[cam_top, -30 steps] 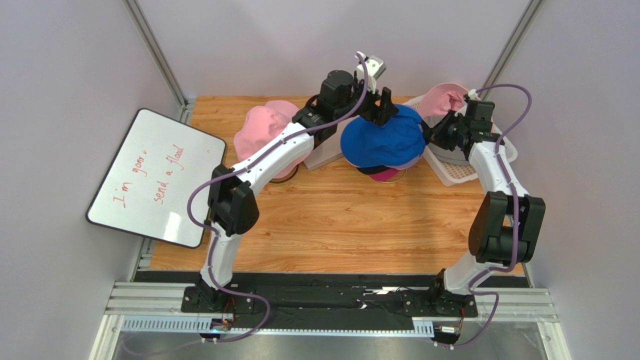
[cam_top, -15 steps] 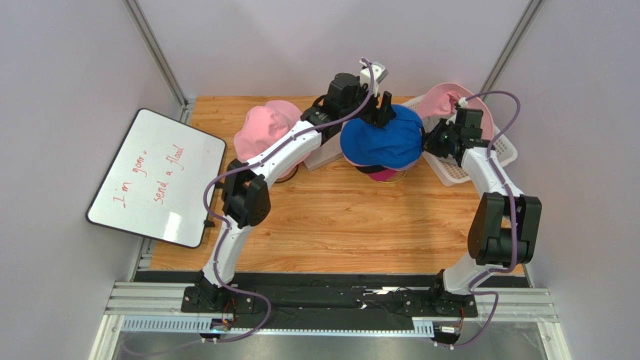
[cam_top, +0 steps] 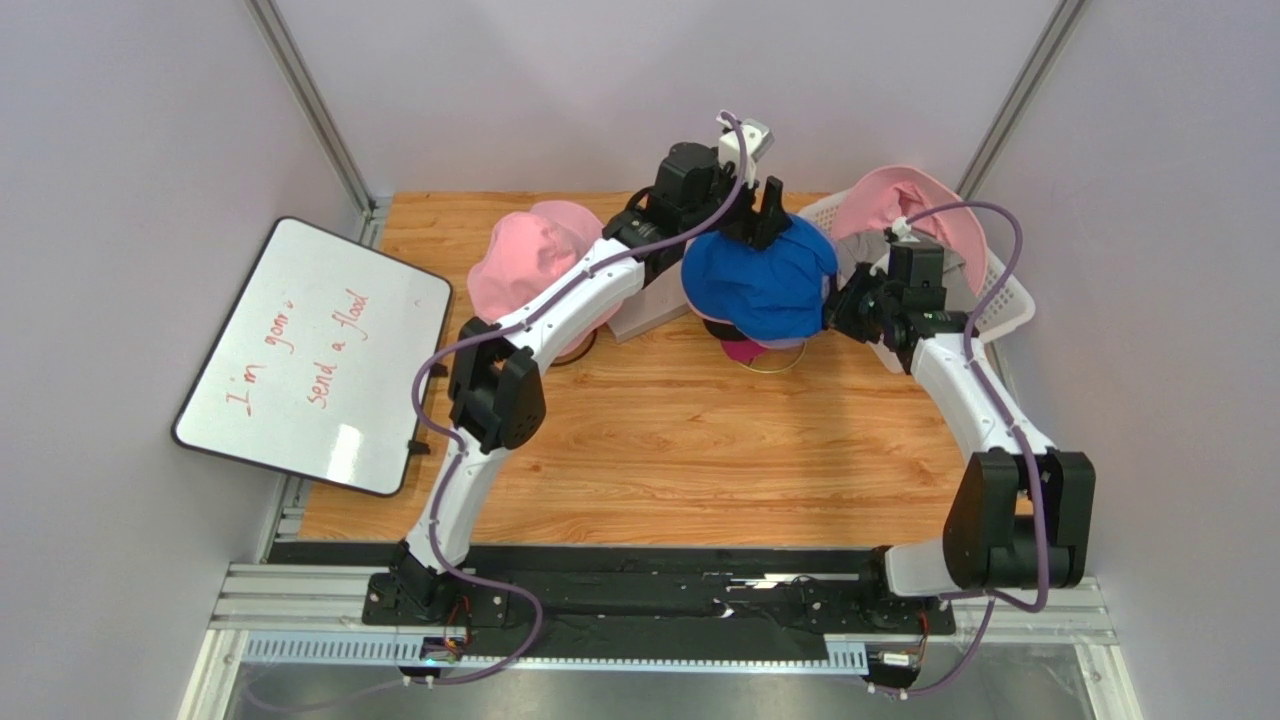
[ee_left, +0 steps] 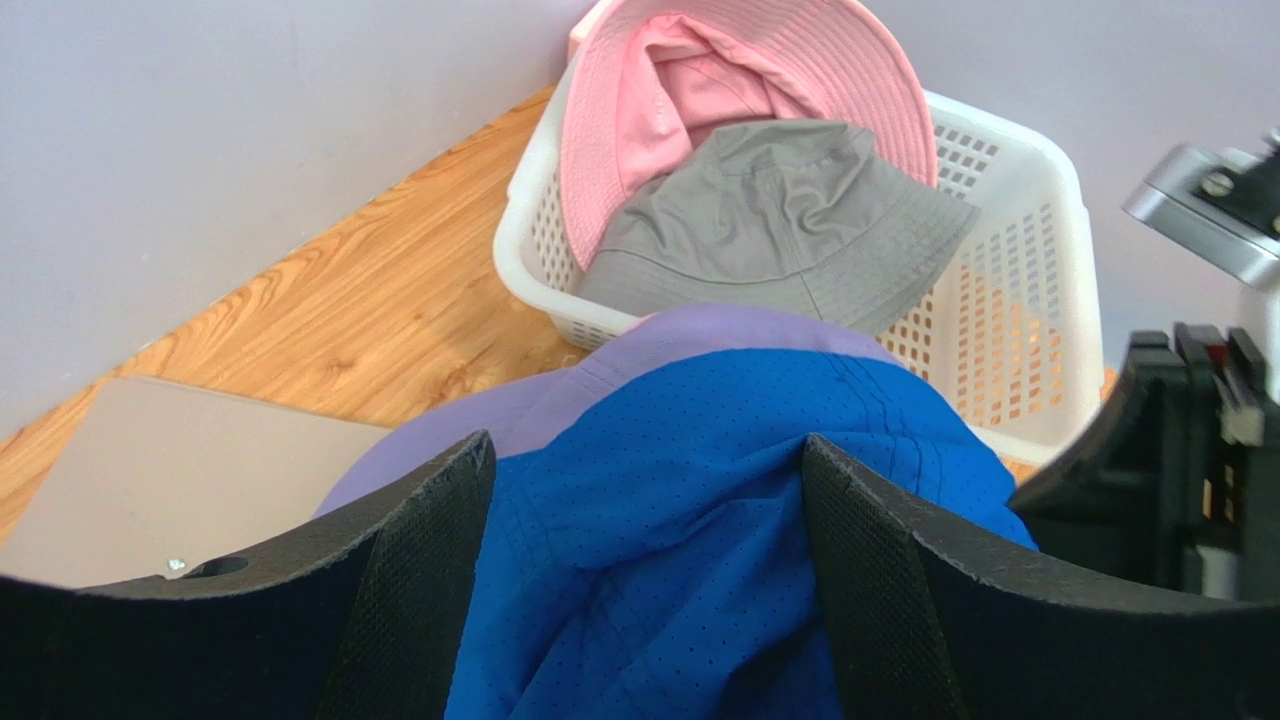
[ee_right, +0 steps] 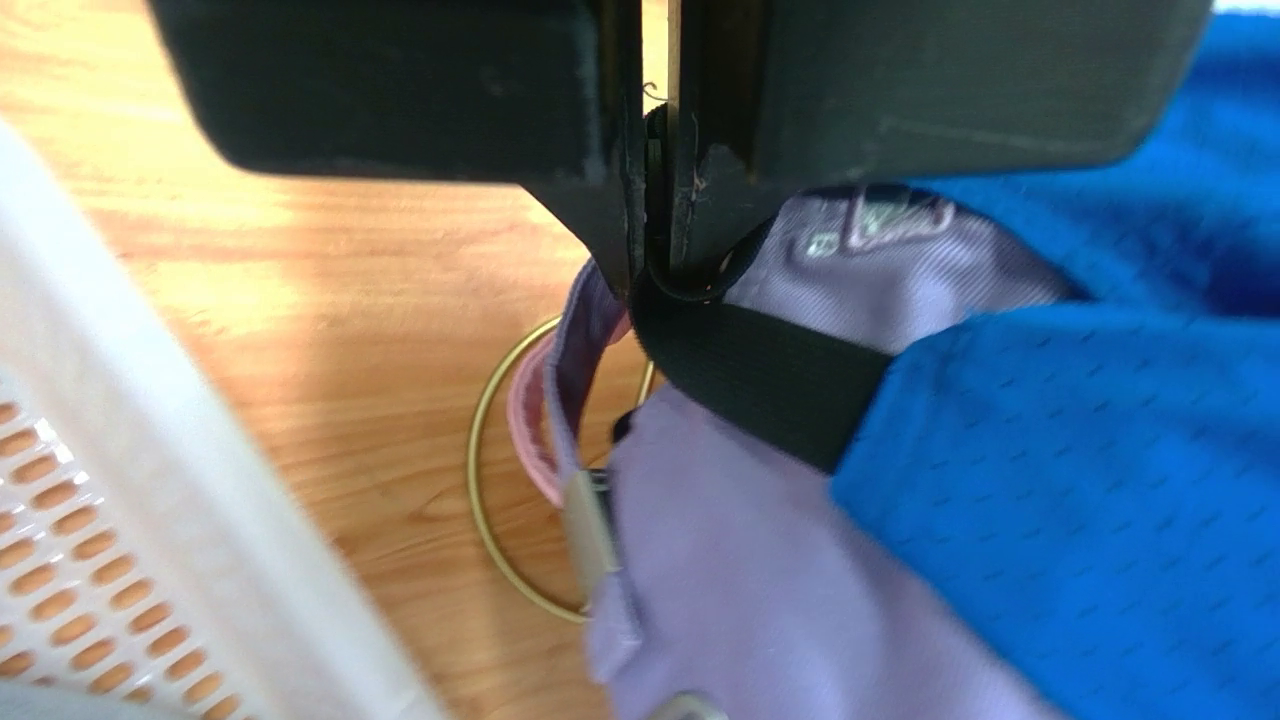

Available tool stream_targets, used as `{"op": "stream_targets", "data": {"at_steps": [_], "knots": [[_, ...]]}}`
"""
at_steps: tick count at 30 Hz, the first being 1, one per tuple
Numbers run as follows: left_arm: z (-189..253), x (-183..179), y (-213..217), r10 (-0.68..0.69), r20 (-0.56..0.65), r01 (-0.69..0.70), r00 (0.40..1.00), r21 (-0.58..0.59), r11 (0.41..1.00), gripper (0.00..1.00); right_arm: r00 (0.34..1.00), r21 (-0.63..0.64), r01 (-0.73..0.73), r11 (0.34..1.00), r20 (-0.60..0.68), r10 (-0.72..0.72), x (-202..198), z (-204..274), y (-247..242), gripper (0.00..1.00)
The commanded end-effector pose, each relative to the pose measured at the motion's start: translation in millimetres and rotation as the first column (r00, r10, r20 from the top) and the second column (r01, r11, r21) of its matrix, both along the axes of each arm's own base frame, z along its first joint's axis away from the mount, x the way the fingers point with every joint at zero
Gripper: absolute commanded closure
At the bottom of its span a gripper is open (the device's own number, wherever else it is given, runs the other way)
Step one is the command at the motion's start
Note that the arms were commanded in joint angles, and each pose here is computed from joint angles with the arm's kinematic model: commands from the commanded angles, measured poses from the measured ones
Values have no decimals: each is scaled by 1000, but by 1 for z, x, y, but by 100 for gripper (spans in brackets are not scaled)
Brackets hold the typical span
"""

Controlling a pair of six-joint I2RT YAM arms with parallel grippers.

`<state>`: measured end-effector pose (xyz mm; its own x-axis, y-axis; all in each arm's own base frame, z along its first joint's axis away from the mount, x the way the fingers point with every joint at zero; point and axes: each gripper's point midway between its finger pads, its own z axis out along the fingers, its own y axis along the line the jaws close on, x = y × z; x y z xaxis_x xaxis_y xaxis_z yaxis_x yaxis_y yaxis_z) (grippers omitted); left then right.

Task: Stack the hats
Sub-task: Stack the hat on the hat.

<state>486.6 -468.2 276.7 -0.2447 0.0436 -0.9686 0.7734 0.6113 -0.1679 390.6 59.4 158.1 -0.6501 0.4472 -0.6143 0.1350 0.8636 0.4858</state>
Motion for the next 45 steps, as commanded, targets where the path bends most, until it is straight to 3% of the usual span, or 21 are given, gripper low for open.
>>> {"op": "stream_targets", "data": {"at_steps": [1,7,13,24,33,45], "knots": [[8,3,-2,-26,21,26,999,-21,999,21,997,-13,-78,997,-15,78,-27,4,24,100],[12,-3,-3,-58,34,58,998,-13,998,20,987,-3,-160,987,9,160,-50,16,56,100],[33,-12,8,-37,63,38,997,-11,999,17,990,-21,-140,990,30,141,-56,27,50,100],[112,-58,53,102,268,-103,958,-11,995,10,989,1,-40,999,142,39,-50,61,41,100],[61,-89,37,-96,194,86,976,59,995,13,990,28,-52,998,133,47,-51,56,46,100],[16,-69,13,-98,112,89,989,86,992,16,987,27,-81,996,140,77,-60,57,48,99]]}}
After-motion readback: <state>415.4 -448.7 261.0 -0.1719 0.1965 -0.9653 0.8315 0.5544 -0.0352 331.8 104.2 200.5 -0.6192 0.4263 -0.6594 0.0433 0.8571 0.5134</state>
